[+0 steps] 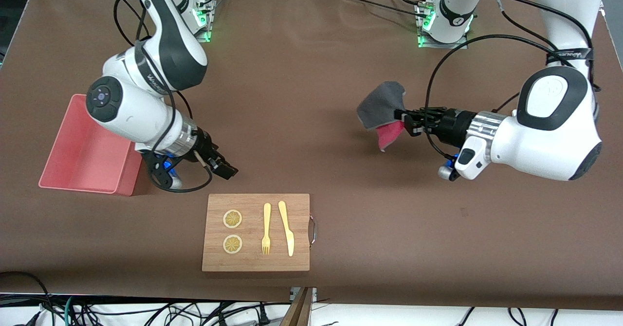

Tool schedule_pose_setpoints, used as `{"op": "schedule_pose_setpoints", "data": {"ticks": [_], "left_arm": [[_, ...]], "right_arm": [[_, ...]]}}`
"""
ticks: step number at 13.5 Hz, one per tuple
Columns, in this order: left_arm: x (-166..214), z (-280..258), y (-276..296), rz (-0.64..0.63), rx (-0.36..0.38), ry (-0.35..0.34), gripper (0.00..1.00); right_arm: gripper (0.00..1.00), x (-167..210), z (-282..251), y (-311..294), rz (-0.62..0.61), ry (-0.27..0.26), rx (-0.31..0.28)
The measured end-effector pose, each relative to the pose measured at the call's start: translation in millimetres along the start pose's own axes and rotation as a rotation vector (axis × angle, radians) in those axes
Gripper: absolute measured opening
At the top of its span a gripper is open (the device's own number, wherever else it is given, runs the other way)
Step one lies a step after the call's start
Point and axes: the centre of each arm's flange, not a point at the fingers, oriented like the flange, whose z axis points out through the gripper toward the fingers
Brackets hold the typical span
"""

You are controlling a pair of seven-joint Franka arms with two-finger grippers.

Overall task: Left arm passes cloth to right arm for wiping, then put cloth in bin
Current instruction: 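Carry the cloth with the left gripper toward the right gripper, then grasp the cloth with the right gripper beside the left gripper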

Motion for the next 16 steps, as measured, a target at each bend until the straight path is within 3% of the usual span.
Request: {"op": "schedule_pose_setpoints", "data": {"ticks": [4, 8, 12, 16], "left_arm": [[-13.5, 37.0, 46.3, -0.068, -0.139, -0.052, 0.05], [-36.1, 97.3, 100.5, -0.156, -0.226, 0.021, 0.05], [-63.9, 153.9, 136.9, -0.228, -0.283, 0.076, 0.05], [-61.1, 149.9, 136.7, -0.260, -0.297, 0.089, 0.05]], "right_arm": [[1.00, -34.7, 7.6, -15.5, 0.137, -0.043, 0.045], [1.00, -49.4, 4.7, -20.8, 0.220, -0.131, 0.069], [1.00, -61.1, -3.2, -9.9, 0.209, -0.171, -0.025], [1.00, -68.6, -1.4, 0.6, 0.190, -0.203, -0.115]]}}
